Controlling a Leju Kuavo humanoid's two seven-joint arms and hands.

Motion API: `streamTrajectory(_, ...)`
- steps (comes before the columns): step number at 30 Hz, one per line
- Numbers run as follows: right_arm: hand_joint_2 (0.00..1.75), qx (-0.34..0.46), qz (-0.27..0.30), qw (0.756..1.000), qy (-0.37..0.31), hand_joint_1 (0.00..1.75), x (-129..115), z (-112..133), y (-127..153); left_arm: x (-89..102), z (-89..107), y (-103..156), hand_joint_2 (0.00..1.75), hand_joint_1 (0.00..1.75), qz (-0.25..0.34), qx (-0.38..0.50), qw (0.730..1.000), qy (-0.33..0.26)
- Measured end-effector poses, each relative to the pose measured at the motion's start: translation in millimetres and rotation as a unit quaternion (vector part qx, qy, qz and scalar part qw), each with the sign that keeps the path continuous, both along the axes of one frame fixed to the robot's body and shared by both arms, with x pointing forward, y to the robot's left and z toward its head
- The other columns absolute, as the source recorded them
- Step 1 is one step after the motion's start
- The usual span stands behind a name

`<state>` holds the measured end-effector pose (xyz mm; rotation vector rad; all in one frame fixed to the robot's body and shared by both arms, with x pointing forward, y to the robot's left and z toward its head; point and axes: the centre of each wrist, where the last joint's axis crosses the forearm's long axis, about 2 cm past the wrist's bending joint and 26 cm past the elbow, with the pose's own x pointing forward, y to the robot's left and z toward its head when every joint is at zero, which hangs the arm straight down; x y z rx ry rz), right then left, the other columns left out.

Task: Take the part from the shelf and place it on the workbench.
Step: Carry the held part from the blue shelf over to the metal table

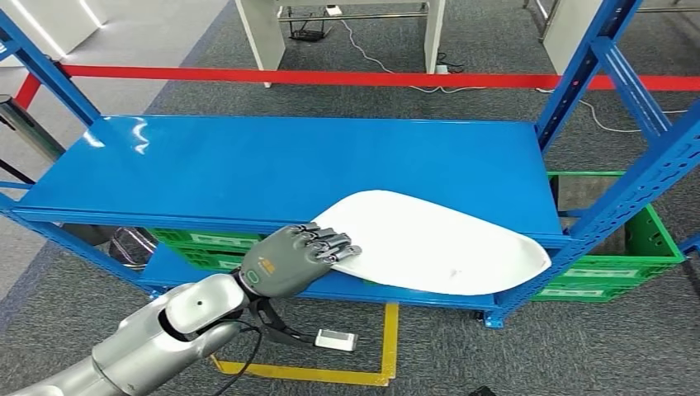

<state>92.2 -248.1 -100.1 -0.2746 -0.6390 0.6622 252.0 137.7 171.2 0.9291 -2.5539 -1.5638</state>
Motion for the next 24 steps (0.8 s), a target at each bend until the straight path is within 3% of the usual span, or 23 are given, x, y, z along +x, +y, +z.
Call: streamTrajectory(24,1.75,0.001,-0.003,1.0,-0.003,0.0,1.7,0.4,0.1,2.4,3.1,-0.5,1.75,1.75,-0.003,-0.001,1.0,0.002)
